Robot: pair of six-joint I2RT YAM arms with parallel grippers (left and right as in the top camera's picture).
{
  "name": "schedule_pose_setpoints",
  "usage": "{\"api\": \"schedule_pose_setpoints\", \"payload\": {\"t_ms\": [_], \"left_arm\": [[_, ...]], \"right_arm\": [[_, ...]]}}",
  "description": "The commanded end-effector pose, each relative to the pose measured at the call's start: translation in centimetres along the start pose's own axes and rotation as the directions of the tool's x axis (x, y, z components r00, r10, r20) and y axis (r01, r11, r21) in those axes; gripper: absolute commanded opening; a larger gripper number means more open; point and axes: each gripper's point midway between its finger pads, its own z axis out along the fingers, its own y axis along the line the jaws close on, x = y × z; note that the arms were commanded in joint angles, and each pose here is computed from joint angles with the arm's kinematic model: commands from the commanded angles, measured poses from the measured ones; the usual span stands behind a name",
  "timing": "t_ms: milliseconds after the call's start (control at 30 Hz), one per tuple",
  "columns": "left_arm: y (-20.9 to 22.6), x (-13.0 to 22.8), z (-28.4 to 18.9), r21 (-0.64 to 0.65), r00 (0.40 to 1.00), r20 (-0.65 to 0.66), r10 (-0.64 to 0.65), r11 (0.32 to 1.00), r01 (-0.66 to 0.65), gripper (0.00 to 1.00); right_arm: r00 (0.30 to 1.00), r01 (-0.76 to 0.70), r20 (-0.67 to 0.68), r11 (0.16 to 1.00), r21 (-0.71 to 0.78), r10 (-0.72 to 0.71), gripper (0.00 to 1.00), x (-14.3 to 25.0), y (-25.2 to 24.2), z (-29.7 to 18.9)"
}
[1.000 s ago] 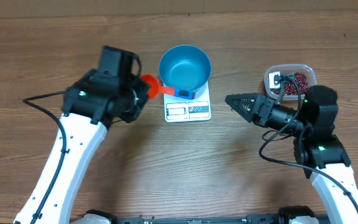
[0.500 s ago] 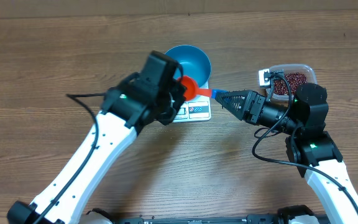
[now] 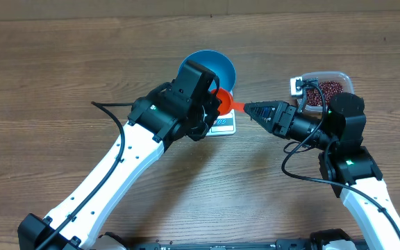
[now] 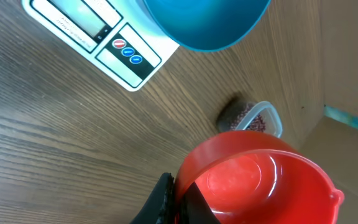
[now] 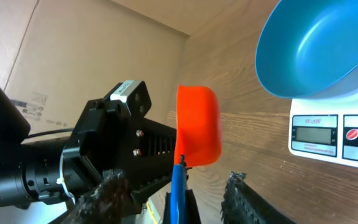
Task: Scoop item into bowl and weigh 150g on scale
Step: 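Reach the right gripper to the scoop's blue handle and grasp it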
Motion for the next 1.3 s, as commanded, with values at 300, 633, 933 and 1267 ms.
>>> {"api": "schedule_pose_setpoints", "payload": {"t_ms": [300,633,933,1267], "left_arm": [[-0.5,1.0,0.0,0.017,0.999,0.001,-0.035,0.999,0.035,0.04],[-0.5,1.3,0.0,0.017,0.999,-0.004,-0.034,0.999,0.034,0.04],[-0.4,1.8,0.1,0.011,0.997,-0.011,-0.071,0.997,0.071,0.04],[-0.3,2.1,0.1,0.007,0.988,-0.010,-0.151,0.988,0.151,0.04]], "right_arm": [[1.000,0.018,0.011,1.000,-0.003,-0.018,0.59,-0.4,0.5,0.1],[1.000,0.018,0.017,1.000,0.002,-0.018,0.39,-0.5,0.4,0.1],[0.999,0.016,0.036,1.000,0.018,-0.016,0.39,-0.8,0.1,0.1],[0.999,0.012,0.050,0.999,0.029,-0.014,0.33,-1.1,0.0,0.0]]}}
